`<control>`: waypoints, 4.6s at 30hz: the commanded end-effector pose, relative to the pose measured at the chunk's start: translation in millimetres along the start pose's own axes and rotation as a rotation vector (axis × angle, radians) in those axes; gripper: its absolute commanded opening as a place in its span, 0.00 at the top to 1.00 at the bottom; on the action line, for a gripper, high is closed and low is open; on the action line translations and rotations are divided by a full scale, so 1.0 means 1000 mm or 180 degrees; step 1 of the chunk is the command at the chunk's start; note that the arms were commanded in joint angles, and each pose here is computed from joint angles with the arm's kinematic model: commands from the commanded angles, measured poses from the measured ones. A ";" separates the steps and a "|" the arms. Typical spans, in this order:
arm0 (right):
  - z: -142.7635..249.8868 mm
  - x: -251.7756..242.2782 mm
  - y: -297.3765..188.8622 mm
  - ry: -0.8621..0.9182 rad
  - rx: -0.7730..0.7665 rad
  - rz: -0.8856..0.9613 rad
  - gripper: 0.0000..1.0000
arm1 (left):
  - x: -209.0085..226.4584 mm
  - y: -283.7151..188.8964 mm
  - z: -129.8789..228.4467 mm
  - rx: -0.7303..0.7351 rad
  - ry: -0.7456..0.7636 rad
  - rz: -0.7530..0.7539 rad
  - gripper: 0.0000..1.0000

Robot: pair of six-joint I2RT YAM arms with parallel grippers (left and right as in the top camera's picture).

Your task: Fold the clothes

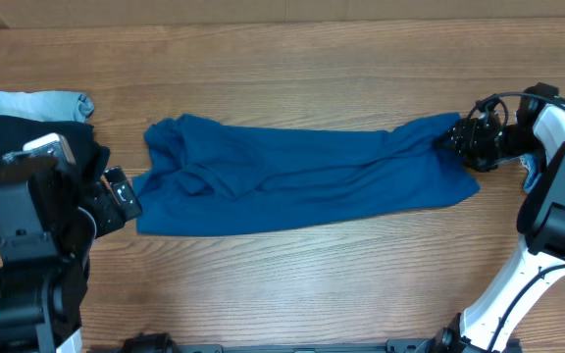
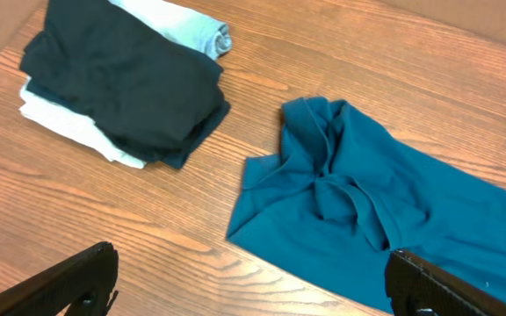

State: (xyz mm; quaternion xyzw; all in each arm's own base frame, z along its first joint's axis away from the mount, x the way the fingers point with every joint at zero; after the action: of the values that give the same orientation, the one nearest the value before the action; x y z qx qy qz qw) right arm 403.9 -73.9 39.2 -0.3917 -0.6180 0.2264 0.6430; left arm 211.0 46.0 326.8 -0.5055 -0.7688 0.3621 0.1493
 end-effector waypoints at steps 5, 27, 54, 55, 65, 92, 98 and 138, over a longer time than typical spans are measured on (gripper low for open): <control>0.025 -0.027 0.000 0.0356 0.0250 0.0067 0.88 | 0.006 0.002 0.002 0.0053 0.0053 -0.0128 0.00; -0.004 0.023 -0.137 0.0295 -0.0783 0.1113 0.96 | 0.001 0.028 0.003 0.0333 0.0094 -0.0188 0.00; 0.126 0.401 0.130 -0.2142 -0.0345 0.0420 0.96 | -0.005 0.105 0.020 0.1159 0.0229 -0.0473 0.00; 0.133 0.400 0.142 -0.2164 -0.0244 0.0383 0.96 | -0.005 0.108 0.021 0.1197 0.0235 -0.0486 0.00; 0.184 0.429 0.169 -0.2893 -0.0038 0.0195 0.43 | -0.005 0.134 0.032 0.1486 0.0282 -0.0585 0.00; 0.245 0.406 0.170 -0.2986 0.0963 0.0005 0.96 | -0.005 0.136 0.033 0.1503 0.0285 -0.0591 0.00; 0.132 0.380 0.117 -0.2409 0.0031 0.0424 0.96 | -0.005 0.136 0.033 0.1503 0.0285 -0.0591 0.00; 0.188 0.265 0.242 -0.1566 0.1493 0.0547 0.96 | -0.005 0.136 0.033 0.1503 0.0285 -0.0591 0.00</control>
State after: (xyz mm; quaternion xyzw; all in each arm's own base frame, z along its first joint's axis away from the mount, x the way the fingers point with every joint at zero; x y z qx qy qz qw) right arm 324.3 333.2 28.2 -0.2155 -0.7092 0.4704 0.4789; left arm 283.5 56.3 208.1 -0.3987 -0.6980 0.4978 0.3255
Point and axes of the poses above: each gripper's point midway between its finger pads, its own y axis out along the fingers, its own x axis along the line the jaws close on, z = x × y, the point moved 3 cm from there along -y, back along the fingers, and after that the axes turned 5 degrees about -y, right-handed, at the moved point
